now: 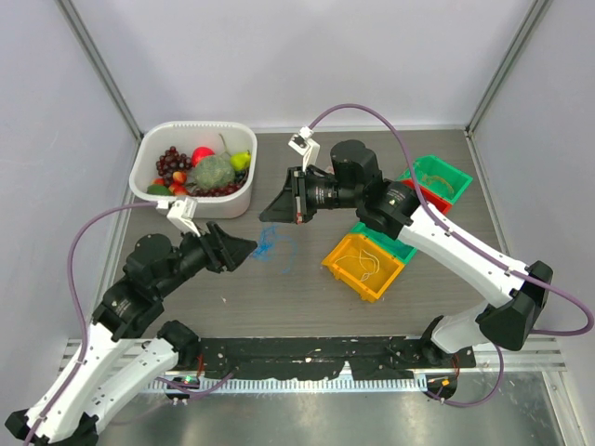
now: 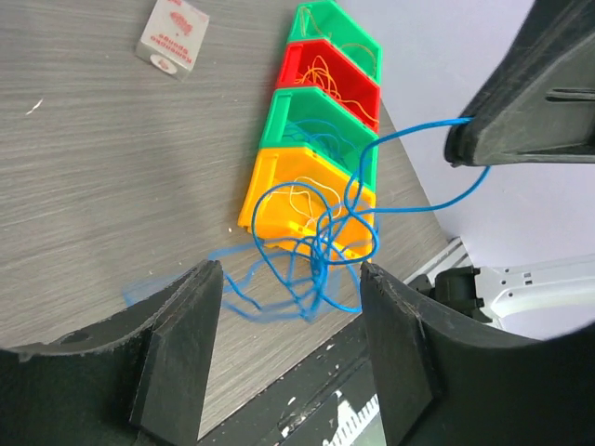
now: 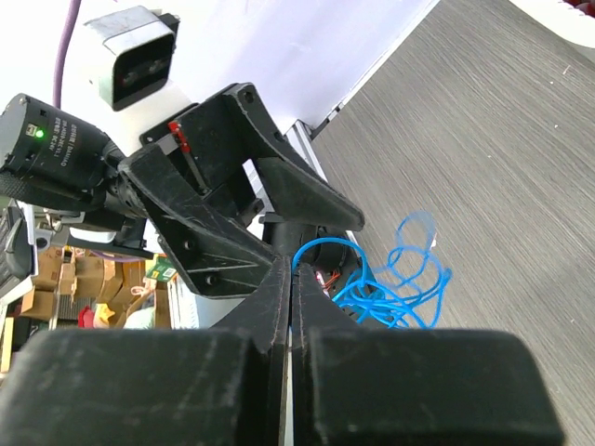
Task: Untangle the cables
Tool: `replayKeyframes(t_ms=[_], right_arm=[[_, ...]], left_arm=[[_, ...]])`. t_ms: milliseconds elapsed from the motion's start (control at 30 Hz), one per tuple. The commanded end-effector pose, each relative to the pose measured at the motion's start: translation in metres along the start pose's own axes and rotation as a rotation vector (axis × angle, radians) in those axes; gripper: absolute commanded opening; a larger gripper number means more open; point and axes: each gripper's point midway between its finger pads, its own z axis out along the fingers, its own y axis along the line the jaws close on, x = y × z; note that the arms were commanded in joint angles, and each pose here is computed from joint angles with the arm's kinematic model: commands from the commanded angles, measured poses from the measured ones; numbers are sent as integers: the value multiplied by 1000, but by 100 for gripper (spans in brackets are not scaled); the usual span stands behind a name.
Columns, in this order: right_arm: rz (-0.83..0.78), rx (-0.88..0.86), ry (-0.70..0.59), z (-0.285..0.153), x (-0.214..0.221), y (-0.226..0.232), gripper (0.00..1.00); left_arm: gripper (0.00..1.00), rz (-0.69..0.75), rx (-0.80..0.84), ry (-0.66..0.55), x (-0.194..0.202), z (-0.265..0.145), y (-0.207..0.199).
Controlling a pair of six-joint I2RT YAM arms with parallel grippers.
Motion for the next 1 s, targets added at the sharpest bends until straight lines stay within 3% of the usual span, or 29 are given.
replayKeyframes(t_ms=[0, 167, 467, 667, 833, 967], right_arm=[[-54, -91, -68, -18, -20, 35, 1], [-46, -104, -70, -18, -22, 38, 1], [-58, -114, -90, -19, -29, 44, 1], [-58, -131, -99, -20, -34, 50, 1], [-47, -111, -102, -18, -35, 44, 1], [4, 45, -57, -13, -26, 6, 1]], left_arm=[[65, -16, -26, 29, 6, 13, 6], [66, -33, 42, 78, 14, 28, -4], [54, -130, 281, 166, 36, 39, -38], [36, -131, 234, 156, 38, 44, -27], [3, -126, 274, 148, 34, 45, -35], [0, -138, 375, 106, 26, 36, -52]])
